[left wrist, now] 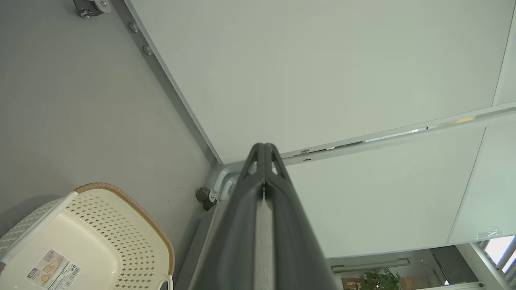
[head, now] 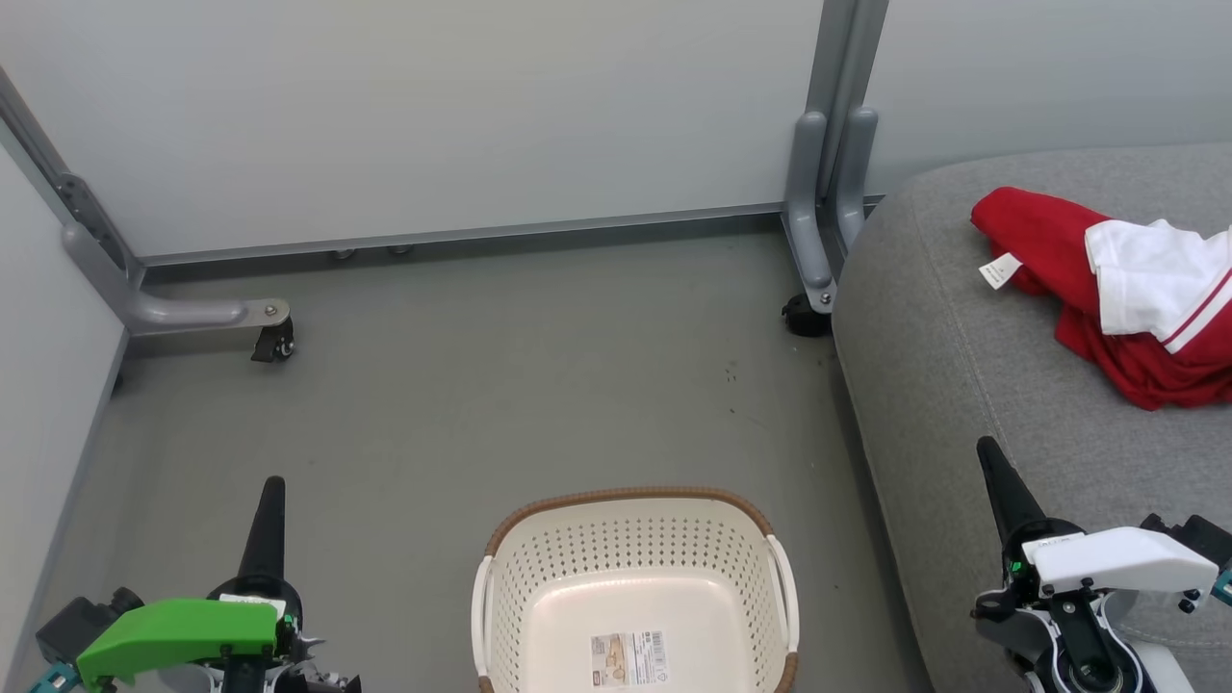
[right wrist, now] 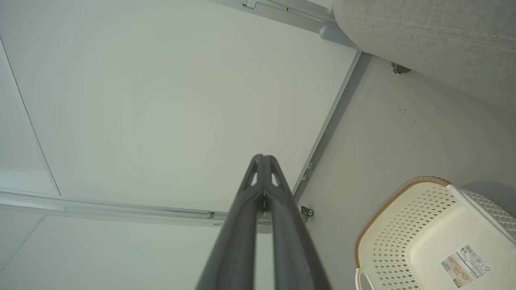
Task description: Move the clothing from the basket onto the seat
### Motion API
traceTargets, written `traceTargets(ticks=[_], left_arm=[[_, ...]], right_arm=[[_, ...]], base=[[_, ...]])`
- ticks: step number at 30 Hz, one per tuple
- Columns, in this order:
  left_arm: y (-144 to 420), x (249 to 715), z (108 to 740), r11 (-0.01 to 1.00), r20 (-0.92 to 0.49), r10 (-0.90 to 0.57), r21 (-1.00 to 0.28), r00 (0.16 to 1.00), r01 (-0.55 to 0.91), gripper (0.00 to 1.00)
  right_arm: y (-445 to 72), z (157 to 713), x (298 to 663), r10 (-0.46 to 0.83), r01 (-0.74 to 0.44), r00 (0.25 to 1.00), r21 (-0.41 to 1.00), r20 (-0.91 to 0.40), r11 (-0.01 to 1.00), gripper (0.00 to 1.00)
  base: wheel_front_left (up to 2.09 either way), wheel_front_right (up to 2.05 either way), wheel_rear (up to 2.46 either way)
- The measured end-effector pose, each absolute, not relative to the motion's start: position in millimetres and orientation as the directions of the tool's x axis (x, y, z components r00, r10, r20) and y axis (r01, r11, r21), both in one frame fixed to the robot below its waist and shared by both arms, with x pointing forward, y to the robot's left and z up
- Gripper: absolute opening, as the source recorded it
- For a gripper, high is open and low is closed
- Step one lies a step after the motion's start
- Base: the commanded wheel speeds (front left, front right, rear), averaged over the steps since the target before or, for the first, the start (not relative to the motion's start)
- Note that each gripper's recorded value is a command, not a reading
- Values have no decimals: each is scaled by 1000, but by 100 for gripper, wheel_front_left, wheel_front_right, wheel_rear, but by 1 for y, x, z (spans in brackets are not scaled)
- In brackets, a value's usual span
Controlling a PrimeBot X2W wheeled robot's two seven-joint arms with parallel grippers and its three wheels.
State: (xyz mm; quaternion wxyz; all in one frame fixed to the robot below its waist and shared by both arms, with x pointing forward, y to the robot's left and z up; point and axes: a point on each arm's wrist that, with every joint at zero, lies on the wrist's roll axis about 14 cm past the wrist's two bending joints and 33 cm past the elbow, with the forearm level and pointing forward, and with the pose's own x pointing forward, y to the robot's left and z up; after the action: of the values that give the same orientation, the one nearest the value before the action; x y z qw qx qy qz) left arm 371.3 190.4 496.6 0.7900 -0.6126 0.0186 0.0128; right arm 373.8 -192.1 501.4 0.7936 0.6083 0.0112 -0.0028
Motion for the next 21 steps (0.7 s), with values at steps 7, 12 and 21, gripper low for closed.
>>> traceTargets(ticks=[7,12,21], left_arm=[[192,375,498,193,-40,-5,-980,999,-39,0],[193,377,497,155,-40,-4,-987,999,-39,0],[196,381,500,88,-28,-1,-996,1000,-28,0]], right_arm=[[-194,503,378,8,15,1000,979,-17,202,0],[-195,502,379,5,19,1000,986,-20,164,0],[-197,505,383,3,12,1000,995,-12,94,0]], base=[[0,0,0],[0,0,0],[0,0,0]])
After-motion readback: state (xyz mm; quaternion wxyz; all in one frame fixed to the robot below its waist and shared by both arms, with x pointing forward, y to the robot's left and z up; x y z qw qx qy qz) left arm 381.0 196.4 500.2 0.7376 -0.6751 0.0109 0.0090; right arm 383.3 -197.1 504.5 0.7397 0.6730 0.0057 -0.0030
